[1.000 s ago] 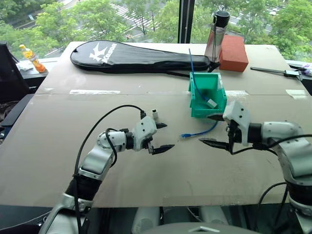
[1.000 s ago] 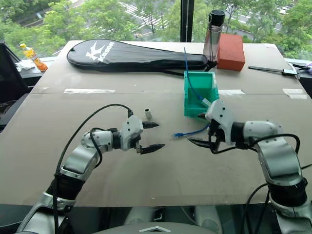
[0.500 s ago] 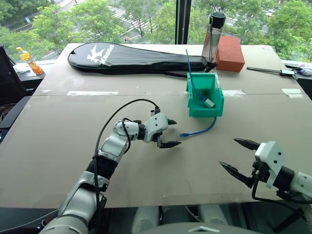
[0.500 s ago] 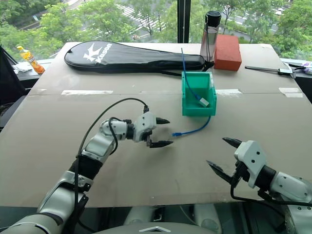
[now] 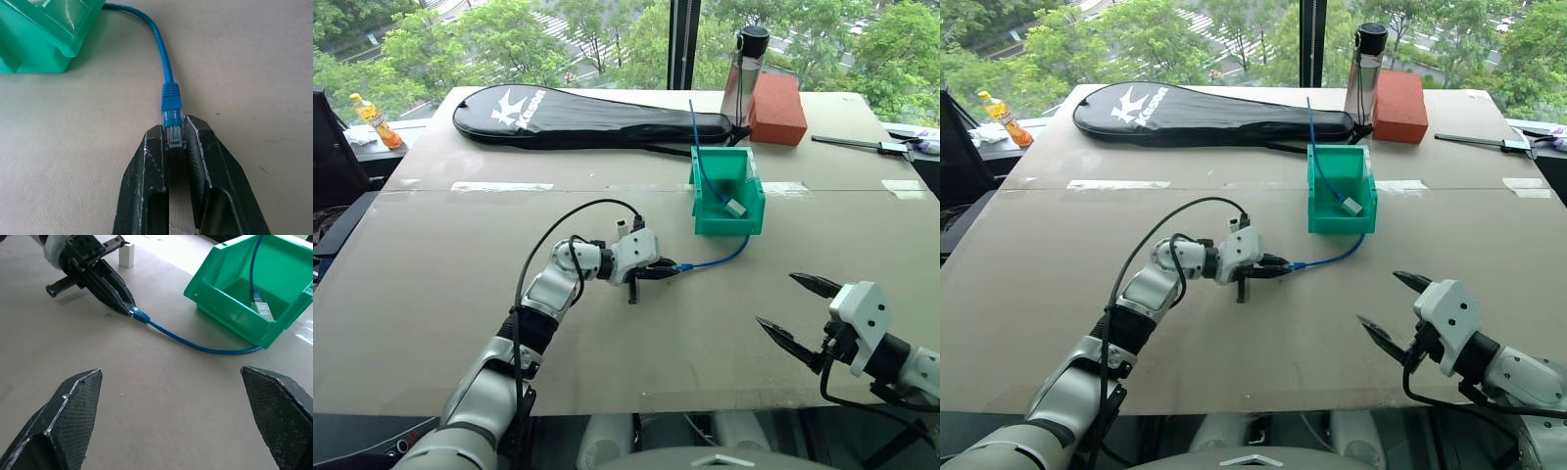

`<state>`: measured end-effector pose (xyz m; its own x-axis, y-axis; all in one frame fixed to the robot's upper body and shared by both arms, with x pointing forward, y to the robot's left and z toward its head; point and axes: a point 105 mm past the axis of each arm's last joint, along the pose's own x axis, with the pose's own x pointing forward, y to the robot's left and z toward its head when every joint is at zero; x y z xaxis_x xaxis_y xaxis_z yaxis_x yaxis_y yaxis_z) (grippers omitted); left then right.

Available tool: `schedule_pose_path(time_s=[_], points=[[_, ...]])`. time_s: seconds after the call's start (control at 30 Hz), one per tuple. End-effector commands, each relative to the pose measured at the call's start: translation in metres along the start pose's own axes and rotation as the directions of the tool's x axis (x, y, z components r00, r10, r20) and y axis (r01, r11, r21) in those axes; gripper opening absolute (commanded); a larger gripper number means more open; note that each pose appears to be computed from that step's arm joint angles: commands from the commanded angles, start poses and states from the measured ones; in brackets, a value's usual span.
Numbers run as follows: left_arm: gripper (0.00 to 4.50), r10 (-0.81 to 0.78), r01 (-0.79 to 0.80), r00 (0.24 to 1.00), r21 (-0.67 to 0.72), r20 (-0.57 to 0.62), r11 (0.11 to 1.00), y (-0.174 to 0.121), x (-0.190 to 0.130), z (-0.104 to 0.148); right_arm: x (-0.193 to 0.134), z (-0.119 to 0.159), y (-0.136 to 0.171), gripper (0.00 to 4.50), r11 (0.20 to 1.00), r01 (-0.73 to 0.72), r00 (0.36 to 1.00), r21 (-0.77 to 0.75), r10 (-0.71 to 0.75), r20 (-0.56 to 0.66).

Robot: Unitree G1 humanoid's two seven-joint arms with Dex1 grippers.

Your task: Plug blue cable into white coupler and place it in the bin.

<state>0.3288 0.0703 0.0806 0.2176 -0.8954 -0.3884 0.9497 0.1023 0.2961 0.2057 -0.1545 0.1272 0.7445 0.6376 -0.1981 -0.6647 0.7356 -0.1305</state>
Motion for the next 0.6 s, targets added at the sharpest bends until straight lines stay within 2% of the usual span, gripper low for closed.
schedule_pose_path(time_s=[0.03, 0.1, 0.2, 0.33, 0.4, 0.53, 0.6], points=[[0.05, -0.021, 0.016, 0.990, 0.042, 0.138, 0.999, -0.004, -0.007, 0.026, 0.012, 0.008, 0.018, 4.50, 0.979, -0.028, 0.998, 0.202, 0.017, 0.055], [0.05, -0.042, 0.028, 0.978, 0.070, 0.206, 0.997, -0.008, -0.011, 0.041, 0.018, 0.008, 0.024, 4.50, 0.952, -0.035, 0.997, 0.305, 0.014, 0.072], [0.05, -0.079, 0.040, 0.960, 0.147, 0.270, 0.988, -0.015, -0.014, 0.063, 0.031, 0.006, 0.036, 4.50, 0.864, -0.053, 0.994, 0.501, 0.000, 0.105], [0.05, -0.051, -0.012, 0.947, 0.195, 0.318, 0.981, -0.014, -0.010, 0.081, 0.042, 0.025, 0.036, 4.50, 0.750, -0.105, 0.976, 0.653, -0.049, 0.213], [0.05, -0.034, -0.042, 0.937, 0.209, 0.348, 0.977, -0.013, -0.009, 0.089, 0.045, 0.033, 0.031, 4.50, 0.697, -0.122, 0.964, 0.707, -0.086, 0.251], [0.05, -0.021, -0.075, 0.929, 0.245, 0.369, 0.967, -0.014, -0.007, 0.093, 0.049, 0.049, 0.028, 4.50, 0.645, -0.183, 0.943, 0.742, -0.098, 0.318], [0.00, -0.016, -0.085, 0.927, 0.253, 0.374, 0.964, -0.016, -0.006, 0.092, 0.051, 0.052, 0.026, 3.96, 0.631, -0.182, 0.942, 0.754, -0.108, 0.318]])
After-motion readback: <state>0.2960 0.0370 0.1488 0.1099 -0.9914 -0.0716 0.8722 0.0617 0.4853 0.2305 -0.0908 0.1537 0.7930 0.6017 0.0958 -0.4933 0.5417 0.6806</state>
